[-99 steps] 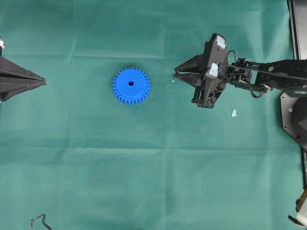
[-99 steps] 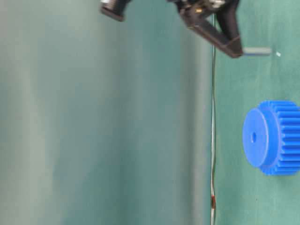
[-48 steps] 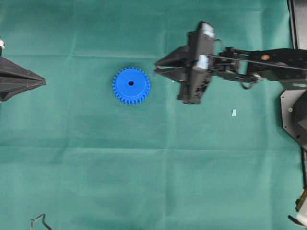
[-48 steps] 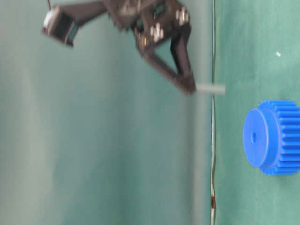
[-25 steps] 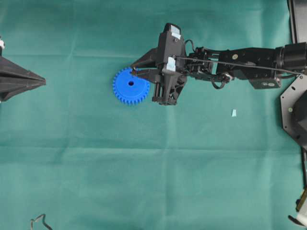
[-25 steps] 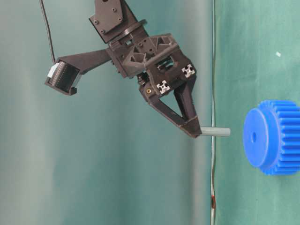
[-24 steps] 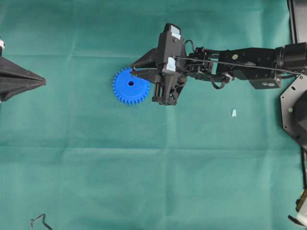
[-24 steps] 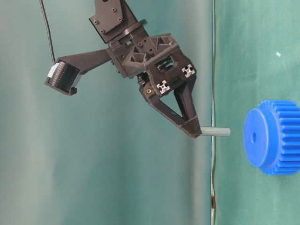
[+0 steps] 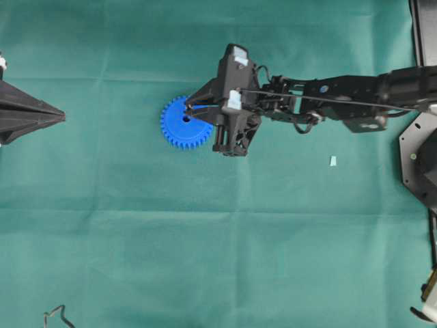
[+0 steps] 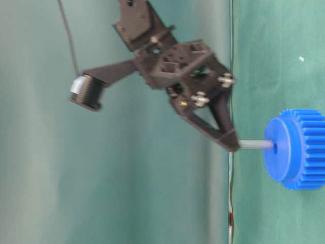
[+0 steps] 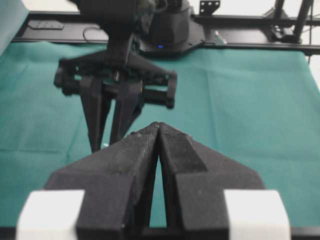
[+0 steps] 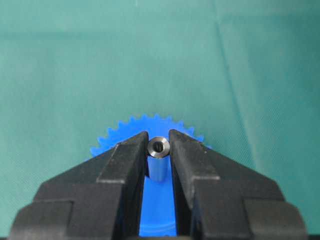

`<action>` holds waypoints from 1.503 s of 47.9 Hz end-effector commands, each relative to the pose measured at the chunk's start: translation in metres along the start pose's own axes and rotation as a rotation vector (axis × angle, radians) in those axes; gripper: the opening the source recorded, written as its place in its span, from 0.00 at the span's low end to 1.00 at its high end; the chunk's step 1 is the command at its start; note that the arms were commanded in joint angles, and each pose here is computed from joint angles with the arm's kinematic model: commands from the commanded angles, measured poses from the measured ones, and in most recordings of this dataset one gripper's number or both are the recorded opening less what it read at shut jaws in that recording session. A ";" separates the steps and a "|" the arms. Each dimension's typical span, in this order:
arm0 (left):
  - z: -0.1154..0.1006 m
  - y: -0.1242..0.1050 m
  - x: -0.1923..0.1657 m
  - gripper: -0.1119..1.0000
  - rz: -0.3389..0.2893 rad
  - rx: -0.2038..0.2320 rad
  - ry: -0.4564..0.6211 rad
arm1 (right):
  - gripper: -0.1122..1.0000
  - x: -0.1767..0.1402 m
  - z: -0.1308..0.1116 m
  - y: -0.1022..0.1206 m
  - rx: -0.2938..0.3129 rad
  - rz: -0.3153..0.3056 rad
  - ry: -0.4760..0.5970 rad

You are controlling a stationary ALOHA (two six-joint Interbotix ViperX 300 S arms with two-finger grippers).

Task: Insert the shaft into the center hole of the gear.
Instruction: 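Lower the held shaft into the gear's center hole with the right gripper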

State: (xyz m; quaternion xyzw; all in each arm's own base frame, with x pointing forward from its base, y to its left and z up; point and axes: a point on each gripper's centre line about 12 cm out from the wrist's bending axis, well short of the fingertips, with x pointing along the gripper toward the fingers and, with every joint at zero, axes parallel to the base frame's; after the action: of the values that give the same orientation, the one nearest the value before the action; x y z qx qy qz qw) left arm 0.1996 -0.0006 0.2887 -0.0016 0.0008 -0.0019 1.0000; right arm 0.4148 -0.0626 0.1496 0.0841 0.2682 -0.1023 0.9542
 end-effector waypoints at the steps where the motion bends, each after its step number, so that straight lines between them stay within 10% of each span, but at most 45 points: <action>1: 0.009 0.000 0.003 0.10 -0.002 0.002 -0.021 | 0.25 0.001 0.013 0.002 0.006 0.004 -0.042; 23: 0.009 0.000 0.003 0.10 -0.002 -0.002 -0.021 | 0.25 -0.018 0.036 0.004 -0.012 0.013 -0.114; 72: 0.009 0.000 0.003 0.10 -0.002 -0.008 -0.021 | 0.25 0.018 0.001 0.005 0.012 0.005 -0.049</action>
State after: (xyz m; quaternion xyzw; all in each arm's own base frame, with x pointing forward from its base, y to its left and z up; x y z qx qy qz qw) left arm 0.1996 -0.0006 0.2887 -0.0062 0.0008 -0.0019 1.0000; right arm 0.4252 -0.0597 0.1339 0.0871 0.2594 -0.1032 0.9563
